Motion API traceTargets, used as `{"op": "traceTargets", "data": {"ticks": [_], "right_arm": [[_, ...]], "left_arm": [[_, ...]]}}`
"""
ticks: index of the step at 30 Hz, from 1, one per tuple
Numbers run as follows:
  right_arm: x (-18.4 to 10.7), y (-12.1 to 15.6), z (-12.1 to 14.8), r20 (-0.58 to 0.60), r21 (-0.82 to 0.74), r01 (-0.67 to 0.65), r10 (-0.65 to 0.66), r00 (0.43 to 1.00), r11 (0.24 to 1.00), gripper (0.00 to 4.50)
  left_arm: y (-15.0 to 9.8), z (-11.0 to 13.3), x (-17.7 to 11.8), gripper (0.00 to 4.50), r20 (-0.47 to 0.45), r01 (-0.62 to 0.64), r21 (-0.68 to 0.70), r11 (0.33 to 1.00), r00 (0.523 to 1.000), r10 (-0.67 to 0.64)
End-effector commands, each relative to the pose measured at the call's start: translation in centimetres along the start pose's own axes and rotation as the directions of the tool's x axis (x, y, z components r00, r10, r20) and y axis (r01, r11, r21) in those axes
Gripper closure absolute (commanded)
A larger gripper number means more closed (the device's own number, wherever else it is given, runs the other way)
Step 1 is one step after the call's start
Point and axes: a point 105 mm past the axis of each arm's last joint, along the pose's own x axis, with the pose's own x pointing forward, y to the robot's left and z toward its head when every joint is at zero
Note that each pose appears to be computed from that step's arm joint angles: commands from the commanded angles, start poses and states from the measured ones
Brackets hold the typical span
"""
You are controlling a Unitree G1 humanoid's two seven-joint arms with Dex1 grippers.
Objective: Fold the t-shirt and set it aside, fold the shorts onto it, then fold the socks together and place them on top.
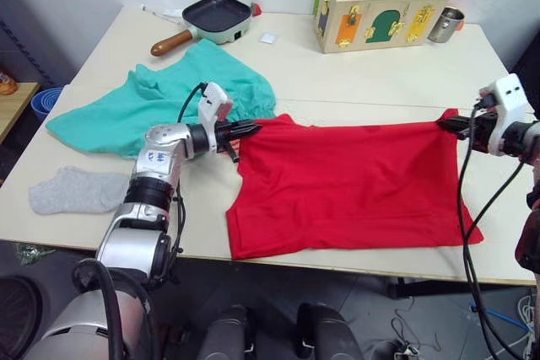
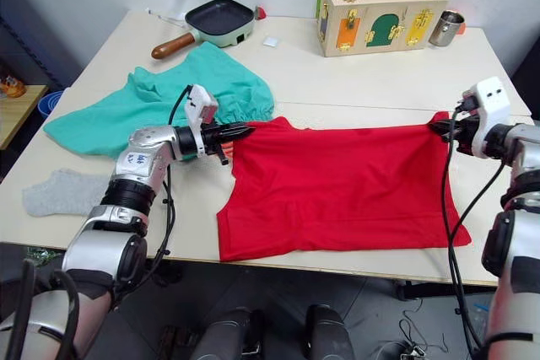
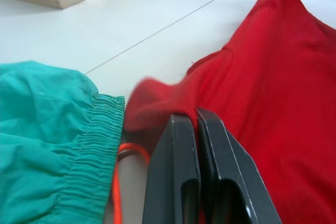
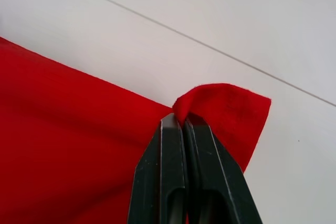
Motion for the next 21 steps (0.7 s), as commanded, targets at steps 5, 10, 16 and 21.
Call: {"op": "traceTargets", "data": {"ticks": [5, 10, 16, 21], "right_arm": [[-2.6, -1.0, -1.9, 0.006, 0.034, 0.017, -0.017, 1.0, 0.999, 4.46], [-2.9, -0.4, -5.7, -0.073, 0.061, 0.01, -0.006, 0.997, 0.998, 4.46], [-3.5, 0.0, -7.7, -0.111, 0.08, 0.016, -0.007, 0.994, 0.997, 4.46], [-3.6, -0.1, -7.6, -0.101, 0.071, 0.027, -0.019, 0.995, 0.997, 4.5]], "left_arm": [[-1.2, 0.4, -1.4, 4.5, -0.001, 0.026, 0.078, 0.997, 1.0, -0.026], [-2.7, -1.2, -1.6, 4.5, -0.061, 0.052, 0.092, 0.994, 0.997, -0.046], [-3.5, -2.3, -1.9, 4.5, -0.115, 0.039, 0.082, 0.996, 0.993, -0.029], [-3.6, -2.6, -2.5, 4.02, -0.133, 0.012, 0.007, 1.0, 0.991, -0.011]]}}
